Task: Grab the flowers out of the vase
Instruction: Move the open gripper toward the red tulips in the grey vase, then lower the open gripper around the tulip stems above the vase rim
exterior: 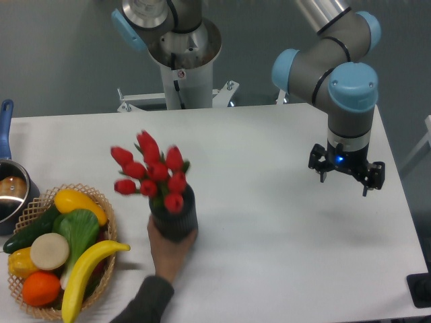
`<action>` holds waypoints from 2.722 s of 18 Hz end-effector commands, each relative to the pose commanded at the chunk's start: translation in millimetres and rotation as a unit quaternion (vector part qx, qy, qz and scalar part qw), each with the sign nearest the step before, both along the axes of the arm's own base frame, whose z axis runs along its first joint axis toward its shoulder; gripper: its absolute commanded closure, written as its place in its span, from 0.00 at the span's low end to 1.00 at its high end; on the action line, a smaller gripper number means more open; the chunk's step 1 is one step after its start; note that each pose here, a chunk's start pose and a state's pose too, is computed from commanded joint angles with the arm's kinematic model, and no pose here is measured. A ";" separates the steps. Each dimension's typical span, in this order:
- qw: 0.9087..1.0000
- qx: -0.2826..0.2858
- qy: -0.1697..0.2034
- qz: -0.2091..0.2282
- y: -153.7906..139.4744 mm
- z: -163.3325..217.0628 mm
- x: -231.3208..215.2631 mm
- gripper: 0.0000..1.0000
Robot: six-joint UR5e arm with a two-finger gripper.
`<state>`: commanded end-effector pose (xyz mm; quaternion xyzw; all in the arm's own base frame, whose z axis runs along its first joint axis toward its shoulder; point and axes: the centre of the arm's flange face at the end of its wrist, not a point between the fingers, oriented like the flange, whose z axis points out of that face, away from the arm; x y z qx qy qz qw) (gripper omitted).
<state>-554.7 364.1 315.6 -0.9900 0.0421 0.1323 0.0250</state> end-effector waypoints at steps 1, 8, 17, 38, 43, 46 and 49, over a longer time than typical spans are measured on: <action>1.000 -0.001 0.002 0.000 -0.4 2.5 0.1 0.00; 0.999 0.045 -0.003 0.029 8.5 -1.8 9.1 0.00; 0.964 0.251 -0.086 0.006 32.5 46.7 91.1 0.00; 0.841 0.446 -0.219 -0.213 143.8 9.1 153.7 0.00; 0.817 0.473 -0.243 -0.225 156.1 8.5 160.9 0.00; 0.798 0.494 -0.260 -0.227 158.0 6.2 162.6 0.12; 0.797 0.493 -0.251 -0.241 156.1 -3.7 160.4 0.68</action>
